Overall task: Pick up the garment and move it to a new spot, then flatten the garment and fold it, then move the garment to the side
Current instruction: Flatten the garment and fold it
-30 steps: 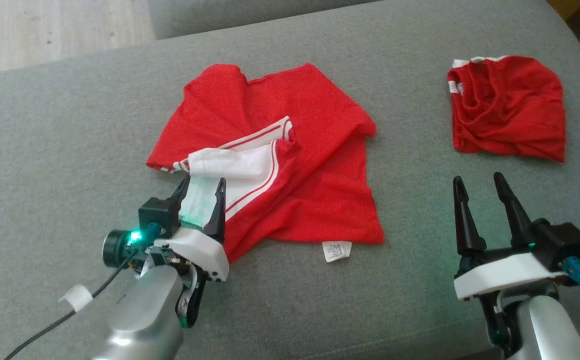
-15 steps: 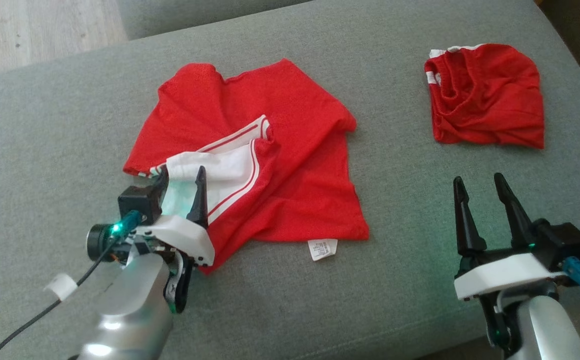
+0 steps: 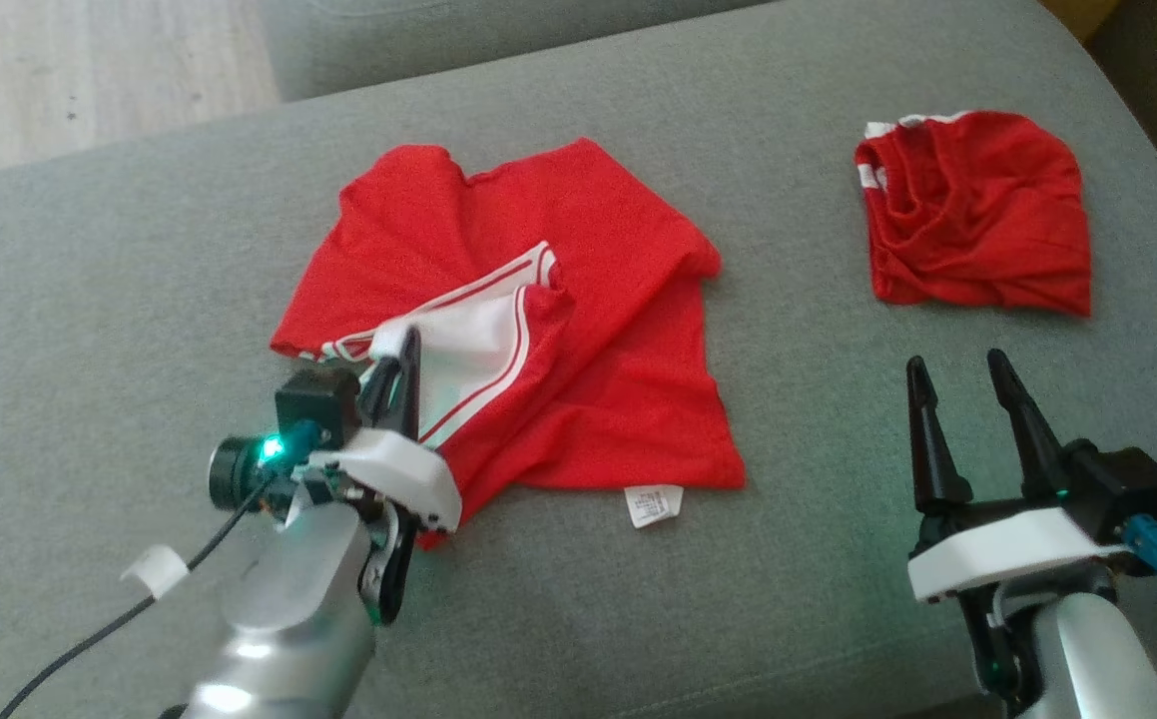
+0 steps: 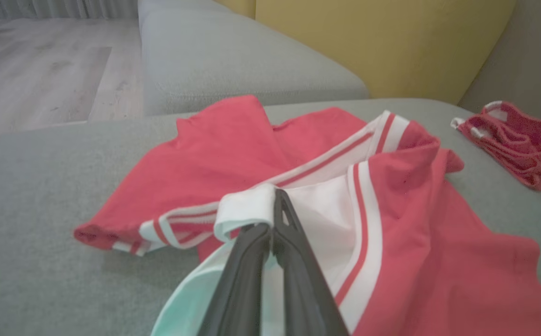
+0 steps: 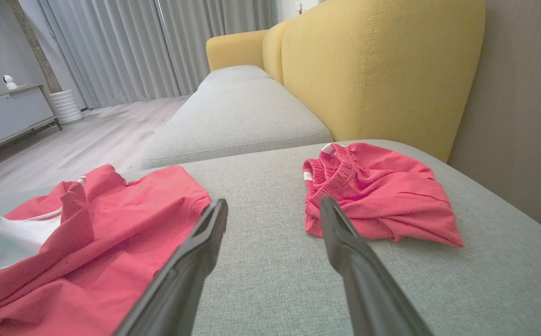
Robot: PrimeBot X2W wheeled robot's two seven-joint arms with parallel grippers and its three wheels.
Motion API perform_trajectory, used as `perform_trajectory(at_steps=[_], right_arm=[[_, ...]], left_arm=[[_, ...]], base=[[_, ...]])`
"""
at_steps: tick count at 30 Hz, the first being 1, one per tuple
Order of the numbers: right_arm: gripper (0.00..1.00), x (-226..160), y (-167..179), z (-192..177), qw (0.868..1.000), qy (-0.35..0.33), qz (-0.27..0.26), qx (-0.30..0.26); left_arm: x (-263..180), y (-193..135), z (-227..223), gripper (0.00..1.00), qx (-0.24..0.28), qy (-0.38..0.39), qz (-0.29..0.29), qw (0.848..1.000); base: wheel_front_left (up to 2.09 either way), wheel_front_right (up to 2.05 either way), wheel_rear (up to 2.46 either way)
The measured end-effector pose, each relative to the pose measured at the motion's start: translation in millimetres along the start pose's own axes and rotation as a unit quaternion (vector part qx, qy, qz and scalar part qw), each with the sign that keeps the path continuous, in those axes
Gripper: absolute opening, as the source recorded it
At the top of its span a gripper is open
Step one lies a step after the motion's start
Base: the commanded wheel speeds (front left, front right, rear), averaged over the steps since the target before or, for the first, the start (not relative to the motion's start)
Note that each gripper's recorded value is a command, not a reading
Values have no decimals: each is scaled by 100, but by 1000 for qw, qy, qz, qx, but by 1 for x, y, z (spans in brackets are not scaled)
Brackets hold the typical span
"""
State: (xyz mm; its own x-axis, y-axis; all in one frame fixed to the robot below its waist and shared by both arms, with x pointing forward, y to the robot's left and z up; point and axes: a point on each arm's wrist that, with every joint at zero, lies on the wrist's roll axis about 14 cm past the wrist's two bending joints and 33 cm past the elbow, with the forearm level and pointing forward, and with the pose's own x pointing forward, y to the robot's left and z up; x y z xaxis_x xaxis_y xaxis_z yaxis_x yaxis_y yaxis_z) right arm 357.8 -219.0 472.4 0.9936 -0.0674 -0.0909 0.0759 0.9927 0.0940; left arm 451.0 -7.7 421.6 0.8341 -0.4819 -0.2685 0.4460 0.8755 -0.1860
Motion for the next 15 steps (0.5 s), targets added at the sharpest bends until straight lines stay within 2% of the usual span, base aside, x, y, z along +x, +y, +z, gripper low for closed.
perform_trajectory(at_steps=[5, 7, 8, 13, 15], right_arm=[[100, 0, 2, 3, 1000, -5, 4, -2], [100, -2, 5, 0, 1000, -2, 9, 0], [100, -3, 11, -2, 1000, 1, 17, 1], [100, 3, 26, 2, 999, -6, 41, 2], [100, 5, 30, 3, 999, -6, 47, 2]], left_arm=[[-8, 13, 52, 0, -3, -80, 26, 996], [-20, 31, 69, 0, -2, -110, 53, 993], [-38, 54, 75, 0, -2, -126, 86, 988], [-92, 105, 48, 0, -12, -114, 172, 978], [-103, 112, 40, 0, -17, -108, 187, 976]], base=[[0, 0, 0], [0, 0, 0], [0, 0, 0], [0, 0, 0], [0, 0, 0]])
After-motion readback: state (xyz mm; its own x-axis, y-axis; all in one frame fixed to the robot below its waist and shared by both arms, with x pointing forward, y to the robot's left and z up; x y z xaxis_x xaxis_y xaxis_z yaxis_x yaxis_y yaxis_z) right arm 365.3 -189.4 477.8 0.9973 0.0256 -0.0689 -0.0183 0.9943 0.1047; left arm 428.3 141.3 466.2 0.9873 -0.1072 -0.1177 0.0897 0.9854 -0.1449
